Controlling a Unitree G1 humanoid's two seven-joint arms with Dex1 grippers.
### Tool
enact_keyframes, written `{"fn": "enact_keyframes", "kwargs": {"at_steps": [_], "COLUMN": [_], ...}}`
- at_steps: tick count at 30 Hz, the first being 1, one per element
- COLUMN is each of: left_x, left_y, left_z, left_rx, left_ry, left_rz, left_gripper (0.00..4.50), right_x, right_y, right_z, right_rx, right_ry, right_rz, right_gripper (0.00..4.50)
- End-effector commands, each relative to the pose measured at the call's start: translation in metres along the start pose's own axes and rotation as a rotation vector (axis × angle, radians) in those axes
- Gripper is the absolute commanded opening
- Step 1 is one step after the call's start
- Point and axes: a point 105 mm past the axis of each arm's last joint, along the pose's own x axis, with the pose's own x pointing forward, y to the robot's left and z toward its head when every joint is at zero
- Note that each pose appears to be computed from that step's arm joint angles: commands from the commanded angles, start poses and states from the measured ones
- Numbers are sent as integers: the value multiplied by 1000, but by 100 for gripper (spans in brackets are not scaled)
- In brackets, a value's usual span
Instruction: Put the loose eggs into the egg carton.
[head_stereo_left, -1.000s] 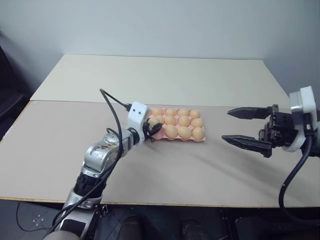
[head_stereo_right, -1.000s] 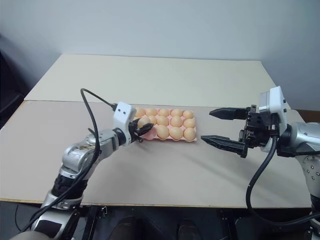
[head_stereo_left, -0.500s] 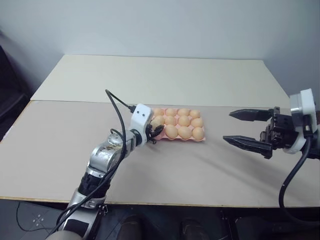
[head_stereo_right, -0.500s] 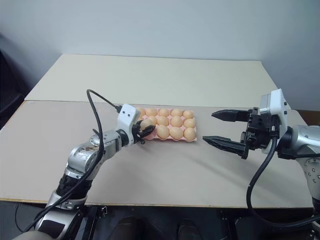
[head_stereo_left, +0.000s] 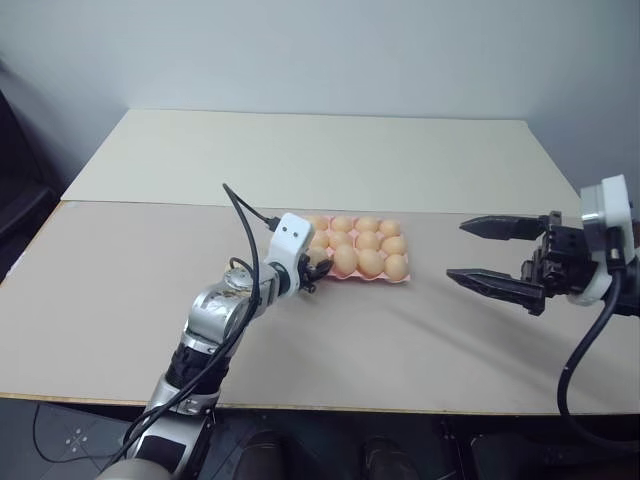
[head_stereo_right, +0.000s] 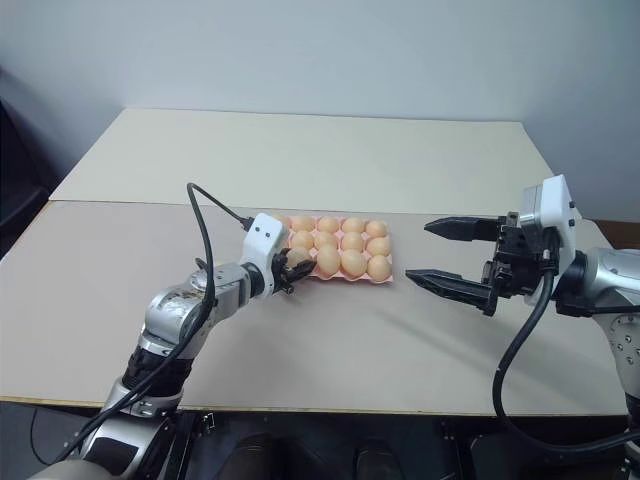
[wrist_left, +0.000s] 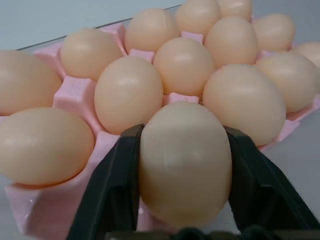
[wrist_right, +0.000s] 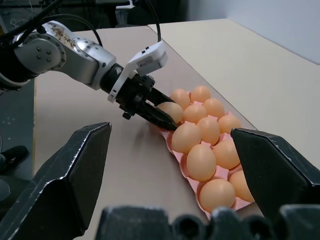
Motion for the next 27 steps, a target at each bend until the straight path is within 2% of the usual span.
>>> {"fn": "enact_keyframes", "kwargs": {"at_steps": [1, 4, 20, 27], "left_x": [-2, -4, -57, -113], "left_y": [1, 5, 16, 45], "left_z": [8, 10, 41, 64], "left_rx": [22, 28, 20, -13], "left_ry": [-15, -29, -166, -312], "left_rz": [9, 32, 39, 155], "left_gripper": [354, 445, 448, 448], "right_x": [-2, -2, 1, 4], "right_y": [0, -1, -4, -6], "right_z": [9, 8, 5, 4], "right_rx": [-41, -40, -40, -38], "right_ry": [-2, -1, 9, 5], "right_rz": [-6, -8, 2, 16], "right_gripper": [450, 450, 450, 450]}}
